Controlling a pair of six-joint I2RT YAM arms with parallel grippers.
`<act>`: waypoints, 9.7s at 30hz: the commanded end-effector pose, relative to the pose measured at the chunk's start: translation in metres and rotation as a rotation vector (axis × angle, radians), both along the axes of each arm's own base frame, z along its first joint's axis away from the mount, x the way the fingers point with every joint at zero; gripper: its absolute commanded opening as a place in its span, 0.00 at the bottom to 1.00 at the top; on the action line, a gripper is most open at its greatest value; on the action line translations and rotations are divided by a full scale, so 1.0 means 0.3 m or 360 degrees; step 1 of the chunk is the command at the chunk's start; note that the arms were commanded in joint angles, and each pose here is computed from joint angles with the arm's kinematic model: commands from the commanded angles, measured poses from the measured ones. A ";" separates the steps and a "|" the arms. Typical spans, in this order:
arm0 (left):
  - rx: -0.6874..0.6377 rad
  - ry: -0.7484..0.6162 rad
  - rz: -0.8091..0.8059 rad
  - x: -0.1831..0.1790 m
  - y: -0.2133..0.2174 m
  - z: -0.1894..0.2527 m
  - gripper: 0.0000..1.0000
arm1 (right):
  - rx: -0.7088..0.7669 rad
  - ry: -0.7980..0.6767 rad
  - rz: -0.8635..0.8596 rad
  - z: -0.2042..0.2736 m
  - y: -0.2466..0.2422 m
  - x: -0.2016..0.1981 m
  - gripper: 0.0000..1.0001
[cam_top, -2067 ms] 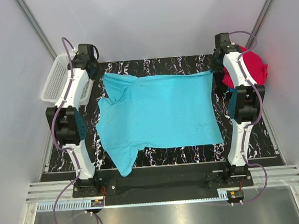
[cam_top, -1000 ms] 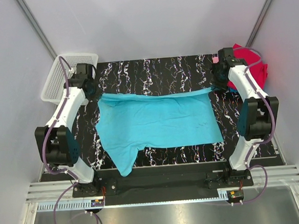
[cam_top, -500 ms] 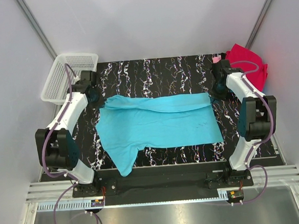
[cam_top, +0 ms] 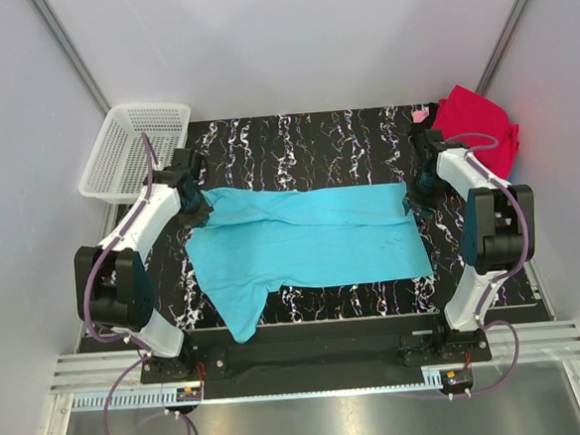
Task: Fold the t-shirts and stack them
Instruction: Fold the tshirt
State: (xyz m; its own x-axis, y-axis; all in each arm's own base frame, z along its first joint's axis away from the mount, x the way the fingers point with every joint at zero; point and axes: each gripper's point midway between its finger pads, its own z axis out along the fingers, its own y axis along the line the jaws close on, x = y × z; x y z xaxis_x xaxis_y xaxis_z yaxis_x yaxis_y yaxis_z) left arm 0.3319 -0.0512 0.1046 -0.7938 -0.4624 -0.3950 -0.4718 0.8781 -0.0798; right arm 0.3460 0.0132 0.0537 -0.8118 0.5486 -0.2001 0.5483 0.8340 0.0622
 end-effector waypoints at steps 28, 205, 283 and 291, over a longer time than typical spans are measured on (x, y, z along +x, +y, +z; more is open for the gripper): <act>0.0239 0.0223 0.0041 -0.101 0.035 -0.152 0.81 | 0.0067 -0.0139 0.0040 0.052 0.060 0.021 0.62; -0.0129 -0.0253 -0.0034 0.578 -0.194 -0.193 0.00 | -0.0335 0.0288 0.0226 -0.222 0.046 0.083 0.65; -0.0572 -0.0163 -0.0616 0.335 -0.642 -0.146 0.00 | -0.0368 -0.0060 0.0244 0.091 0.100 0.087 0.65; -0.0456 -0.0175 -0.0600 0.207 -0.600 -0.092 0.00 | -0.0361 -0.0094 0.0239 0.135 0.100 0.078 0.66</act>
State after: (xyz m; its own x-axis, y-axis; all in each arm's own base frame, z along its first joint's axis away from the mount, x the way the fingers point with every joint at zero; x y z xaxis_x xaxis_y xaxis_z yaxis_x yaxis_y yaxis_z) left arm 0.4008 -0.2323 0.0339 -0.9252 -0.2490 -0.2864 -0.1313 0.9181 -0.3739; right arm 0.3612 0.0442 0.0613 -0.8906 0.3663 -0.2696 0.4089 0.9044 -0.1220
